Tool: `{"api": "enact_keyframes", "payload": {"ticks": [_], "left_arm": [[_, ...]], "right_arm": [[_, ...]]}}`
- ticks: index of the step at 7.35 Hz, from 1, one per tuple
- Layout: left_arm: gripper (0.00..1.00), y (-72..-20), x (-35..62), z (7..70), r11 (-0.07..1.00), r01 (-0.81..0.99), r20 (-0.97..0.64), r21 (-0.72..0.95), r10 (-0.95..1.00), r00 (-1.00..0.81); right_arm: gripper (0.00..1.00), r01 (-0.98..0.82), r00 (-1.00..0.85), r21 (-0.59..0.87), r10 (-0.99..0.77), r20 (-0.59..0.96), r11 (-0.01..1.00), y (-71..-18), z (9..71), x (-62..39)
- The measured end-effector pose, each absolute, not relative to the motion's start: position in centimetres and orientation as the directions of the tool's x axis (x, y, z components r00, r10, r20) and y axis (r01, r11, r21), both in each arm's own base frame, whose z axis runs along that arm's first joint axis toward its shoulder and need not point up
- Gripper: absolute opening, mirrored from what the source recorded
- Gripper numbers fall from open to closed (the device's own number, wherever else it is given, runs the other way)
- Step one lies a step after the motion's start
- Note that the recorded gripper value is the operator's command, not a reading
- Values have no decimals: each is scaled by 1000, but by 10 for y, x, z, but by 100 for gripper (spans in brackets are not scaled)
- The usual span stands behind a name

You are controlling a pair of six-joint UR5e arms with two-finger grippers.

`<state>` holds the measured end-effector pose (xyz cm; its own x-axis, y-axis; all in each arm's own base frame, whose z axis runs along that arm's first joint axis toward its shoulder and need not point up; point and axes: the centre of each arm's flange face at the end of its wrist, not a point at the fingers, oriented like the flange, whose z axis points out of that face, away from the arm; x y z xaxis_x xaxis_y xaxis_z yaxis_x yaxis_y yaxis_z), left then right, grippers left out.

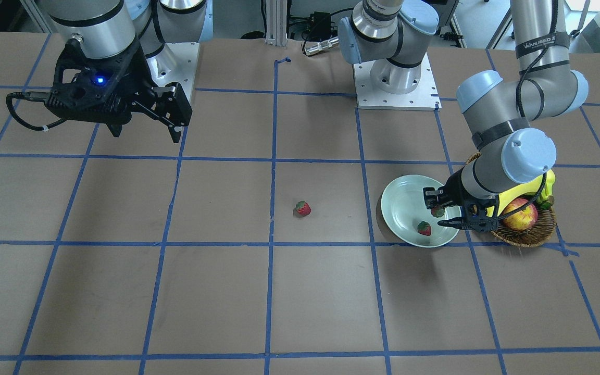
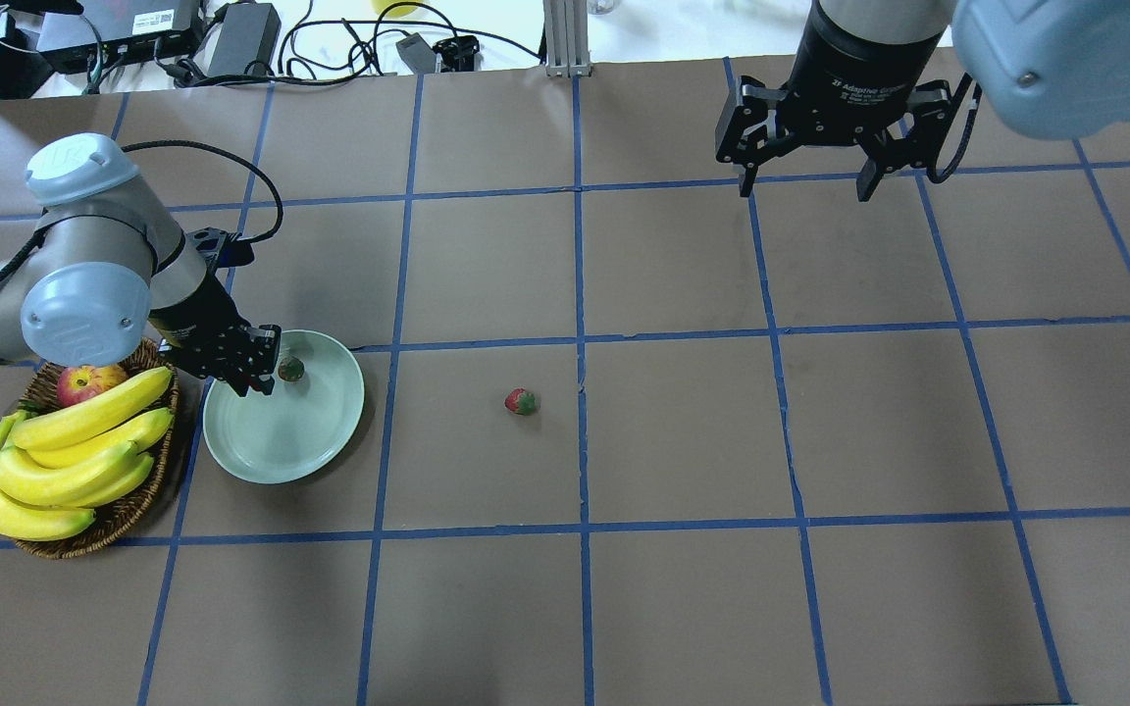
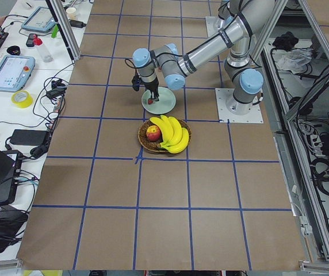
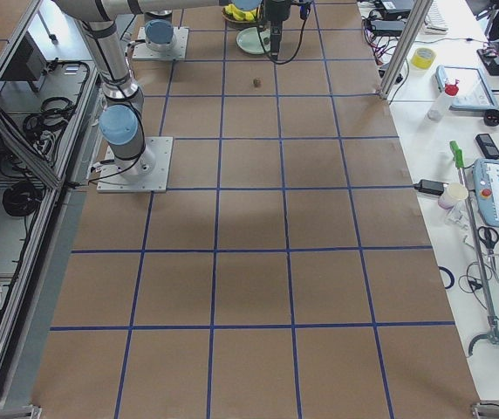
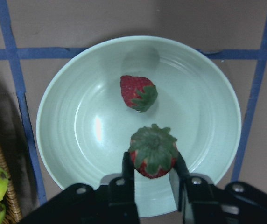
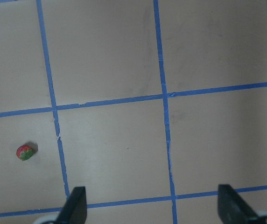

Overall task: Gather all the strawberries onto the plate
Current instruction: 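Lower the strawberry onto the plate and open the left gripper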

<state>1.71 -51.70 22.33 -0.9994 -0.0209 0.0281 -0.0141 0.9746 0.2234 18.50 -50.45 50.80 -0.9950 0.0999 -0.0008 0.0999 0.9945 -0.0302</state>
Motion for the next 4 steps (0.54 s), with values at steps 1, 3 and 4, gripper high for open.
{"api": "enact_keyframes", "payload": {"ticks": [1,3,4], "left_arm": [[88,-518,18,224,974,-20,7,226,-22,-1000],[92,-530,5,248,984,-36,0,174,-37,-999],[92,-538,-16,265,988,-38,-5,153,-37,-999]], "right_arm": [[100,100,-995,-30,100,-1,995,-505,508,185],[100,100,-995,-29,100,-2,995,-505,507,185],[100,100,-995,-28,100,-2,995,-505,507,185]]}}
